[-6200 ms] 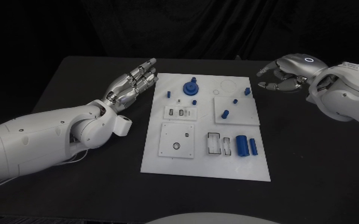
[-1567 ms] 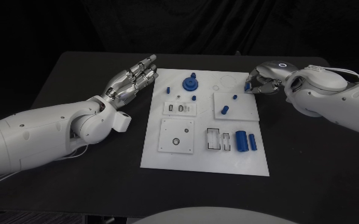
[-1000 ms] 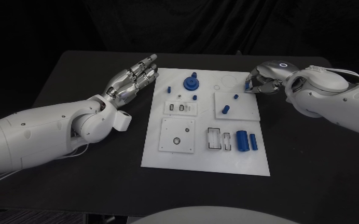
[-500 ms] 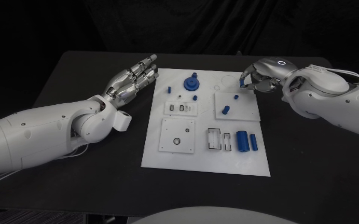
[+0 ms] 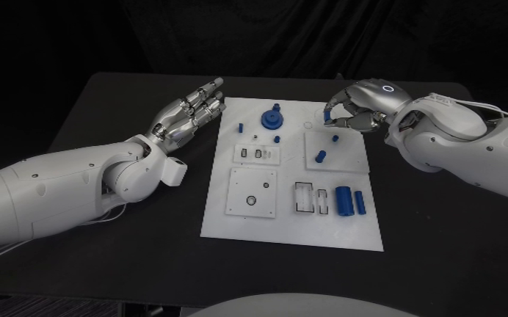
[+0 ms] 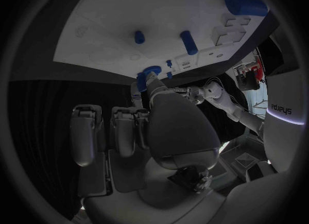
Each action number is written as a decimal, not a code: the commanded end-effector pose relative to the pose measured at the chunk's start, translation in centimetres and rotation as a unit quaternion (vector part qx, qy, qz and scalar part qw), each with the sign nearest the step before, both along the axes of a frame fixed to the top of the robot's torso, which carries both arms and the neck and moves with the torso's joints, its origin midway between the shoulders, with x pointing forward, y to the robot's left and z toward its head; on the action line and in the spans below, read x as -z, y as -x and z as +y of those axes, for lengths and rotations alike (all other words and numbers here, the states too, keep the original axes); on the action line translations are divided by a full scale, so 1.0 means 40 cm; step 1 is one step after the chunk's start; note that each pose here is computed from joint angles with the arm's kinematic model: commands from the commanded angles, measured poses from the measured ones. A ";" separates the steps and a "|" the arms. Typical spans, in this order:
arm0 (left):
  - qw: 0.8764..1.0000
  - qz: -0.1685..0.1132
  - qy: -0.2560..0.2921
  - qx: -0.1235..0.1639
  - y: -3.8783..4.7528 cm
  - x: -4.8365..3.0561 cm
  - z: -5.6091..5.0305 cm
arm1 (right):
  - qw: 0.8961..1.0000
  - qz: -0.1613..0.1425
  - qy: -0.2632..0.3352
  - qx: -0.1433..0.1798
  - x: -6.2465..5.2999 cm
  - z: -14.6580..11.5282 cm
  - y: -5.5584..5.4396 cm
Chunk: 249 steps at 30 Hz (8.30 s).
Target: Assemble the parts on the task board
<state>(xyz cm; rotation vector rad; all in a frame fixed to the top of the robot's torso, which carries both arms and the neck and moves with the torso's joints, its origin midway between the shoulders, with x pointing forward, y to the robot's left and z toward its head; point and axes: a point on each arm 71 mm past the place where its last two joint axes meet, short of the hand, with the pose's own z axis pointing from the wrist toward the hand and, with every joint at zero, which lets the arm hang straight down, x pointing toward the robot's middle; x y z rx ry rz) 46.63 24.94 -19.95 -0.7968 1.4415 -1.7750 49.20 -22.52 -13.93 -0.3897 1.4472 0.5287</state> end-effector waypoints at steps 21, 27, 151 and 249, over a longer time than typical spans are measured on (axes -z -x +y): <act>1.000 -0.007 0.006 0.010 0.002 -0.001 -0.014 | 0.990 0.069 -0.090 -0.086 0.037 0.234 0.071; 1.000 -0.007 0.006 0.010 0.002 -0.001 -0.014 | 0.989 0.079 -0.093 -0.082 0.070 0.252 0.070; 0.997 -0.050 -0.052 -0.006 0.018 -0.006 -0.004 | 0.988 -0.070 -0.125 -0.064 -0.106 0.062 0.114; 0.694 -0.127 -0.709 -0.011 -0.068 -0.018 -0.303 | 0.989 -0.023 -0.090 0.119 0.027 -0.161 0.058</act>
